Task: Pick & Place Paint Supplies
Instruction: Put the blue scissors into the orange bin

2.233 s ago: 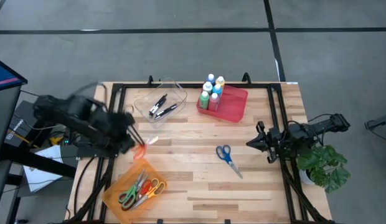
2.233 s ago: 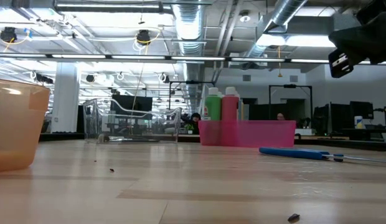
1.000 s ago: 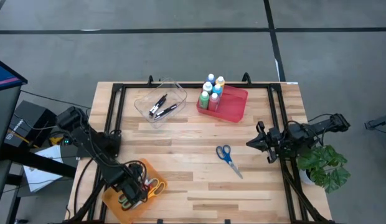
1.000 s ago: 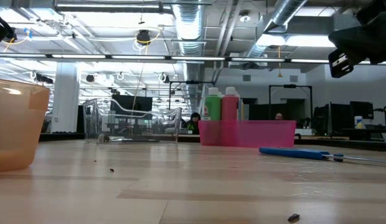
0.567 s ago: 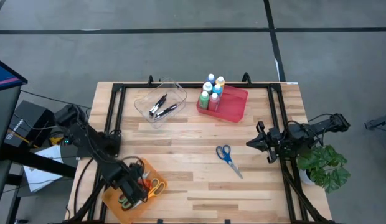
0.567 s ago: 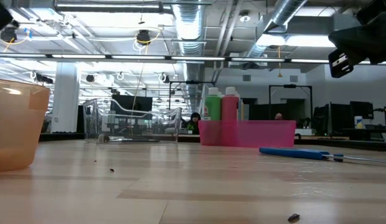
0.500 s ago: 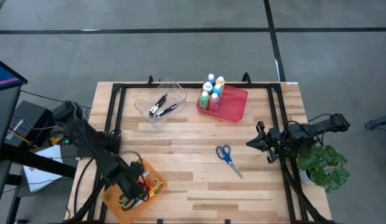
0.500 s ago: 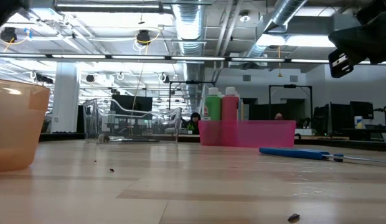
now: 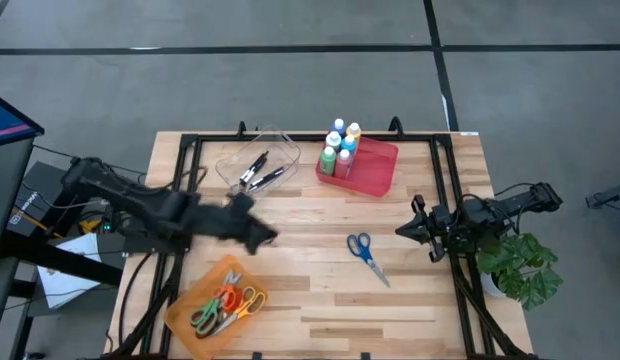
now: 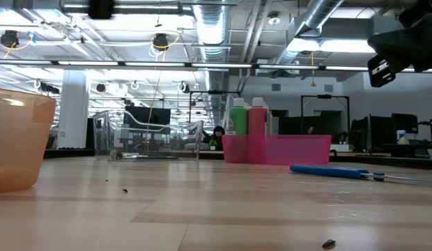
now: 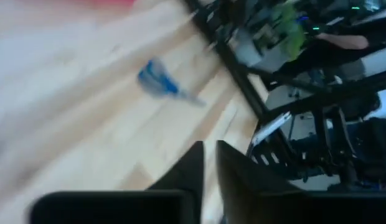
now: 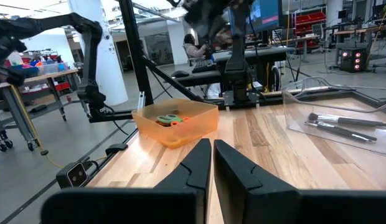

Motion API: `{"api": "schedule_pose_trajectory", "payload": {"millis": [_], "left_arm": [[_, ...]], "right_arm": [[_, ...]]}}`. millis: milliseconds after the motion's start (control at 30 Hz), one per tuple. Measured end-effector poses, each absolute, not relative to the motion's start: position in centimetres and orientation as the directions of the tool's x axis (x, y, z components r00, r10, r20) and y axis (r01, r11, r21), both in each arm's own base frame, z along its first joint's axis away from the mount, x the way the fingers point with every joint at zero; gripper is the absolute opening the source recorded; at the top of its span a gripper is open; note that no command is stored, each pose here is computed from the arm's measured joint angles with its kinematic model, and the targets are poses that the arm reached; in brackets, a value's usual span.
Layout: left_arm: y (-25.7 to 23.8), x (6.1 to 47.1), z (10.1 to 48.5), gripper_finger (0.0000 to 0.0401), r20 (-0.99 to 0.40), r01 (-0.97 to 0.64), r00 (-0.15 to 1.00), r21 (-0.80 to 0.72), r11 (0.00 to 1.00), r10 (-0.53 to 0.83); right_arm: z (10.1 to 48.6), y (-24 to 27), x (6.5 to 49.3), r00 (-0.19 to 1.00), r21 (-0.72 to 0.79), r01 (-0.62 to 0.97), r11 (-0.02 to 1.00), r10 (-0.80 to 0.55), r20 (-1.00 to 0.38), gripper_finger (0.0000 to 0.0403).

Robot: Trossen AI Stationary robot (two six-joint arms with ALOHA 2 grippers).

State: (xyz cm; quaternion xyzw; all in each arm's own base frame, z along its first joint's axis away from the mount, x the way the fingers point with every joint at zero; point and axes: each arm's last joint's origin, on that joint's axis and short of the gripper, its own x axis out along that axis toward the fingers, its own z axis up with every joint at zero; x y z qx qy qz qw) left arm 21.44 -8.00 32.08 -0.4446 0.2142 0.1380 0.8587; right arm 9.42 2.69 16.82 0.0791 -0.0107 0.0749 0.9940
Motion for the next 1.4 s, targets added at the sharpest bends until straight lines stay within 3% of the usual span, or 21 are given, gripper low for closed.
{"api": "schedule_pose_trajectory", "payload": {"millis": [67, 233, 367, 500, 633, 833, 1000, 1100, 1167, 1267, 1400], "left_arm": [[-6.6, 23.8, 31.8, 0.0012, -0.451, -0.377, 0.891, -0.685, 0.623, 0.043], [-3.7, 28.4, 29.6, 0.0002, -0.447, -0.342, 0.894, -0.673, 0.656, 0.008], [-3.0, 29.5, 27.9, 0.0001, -0.508, -0.353, 0.859, -0.675, 0.647, -0.061], [-3.2, 29.4, 28.0, 0.0001, -0.506, -0.334, 0.858, -0.685, 0.648, -0.093], [-3.2, 28.7, 29.0, 0.0001, -0.478, -0.311, 0.873, -0.697, 0.646, -0.096], [-3.0, 27.3, 30.7, 0.0001, -0.428, -0.273, 0.898, -0.718, 0.64, -0.097], [-2.9, 26.2, 31.7, 0.0001, -0.405, -0.263, 0.91, -0.723, 0.639, -0.083], [-2.8, 25.9, 32.1, 0.0001, -0.386, -0.254, 0.919, -0.727, 0.638, -0.075], [-2.8, 25.7, 32.2, 0.0001, -0.386, -0.258, 0.92, -0.725, 0.638, -0.066], [-2.8, 25.7, 32.3, 0.0001, -0.381, -0.255, 0.922, -0.727, 0.638, -0.066], [-2.8, 25.7, 32.2, 0.0001, -0.386, -0.258, 0.92, -0.725, 0.638, -0.066]], "right_arm": [[16.8, 2.7, 9.4, 0.989, 0.156, -0.151, 0.976, 0.147, 0.034, 0.0017], [16.8, 2.7, 9.4, 0.989, 0.156, -0.151, 0.976, 0.147, 0.034, 0.0017], [16.8, 2.7, 9.4, 0.989, 0.151, -0.151, 0.977, 0.147, 0.033, 0.0016], [16.8, 2.7, 9.4, 0.989, 0.04, -0.147, 0.988, 0.146, 0.035, 0.0016], [17.5, 2.7, 9.4, 0.985, 0.292, -0.163, 0.942, 0.138, 0.102, 0.0015], [19.5, 2.1, 9.0, 0.955, 0.674, -0.217, 0.707, 0.01, 0.297, 0.0017], [21.0, 1.6, 8.6, 0.926, 0.725, -0.238, 0.647, -0.074, 0.37, 0.0017], [24.2, 1.2, 7.8, 0.911, 0.721, -0.256, 0.644, -0.088, 0.402, 0.002], [25.5, 1.2, 8.0, 0.965, 0.724, -0.124, 0.678, -0.088, 0.248, 0.0023], [26.9, 1.1, 8.8, 0.979, 0.692, 0.203, 0.693, -0.132, -0.155, 0.0027], [27.5, 1.5, 11.5, 0.78, 0.492, 0.53, 0.691, -0.169, -0.603, 0.0033]]}}
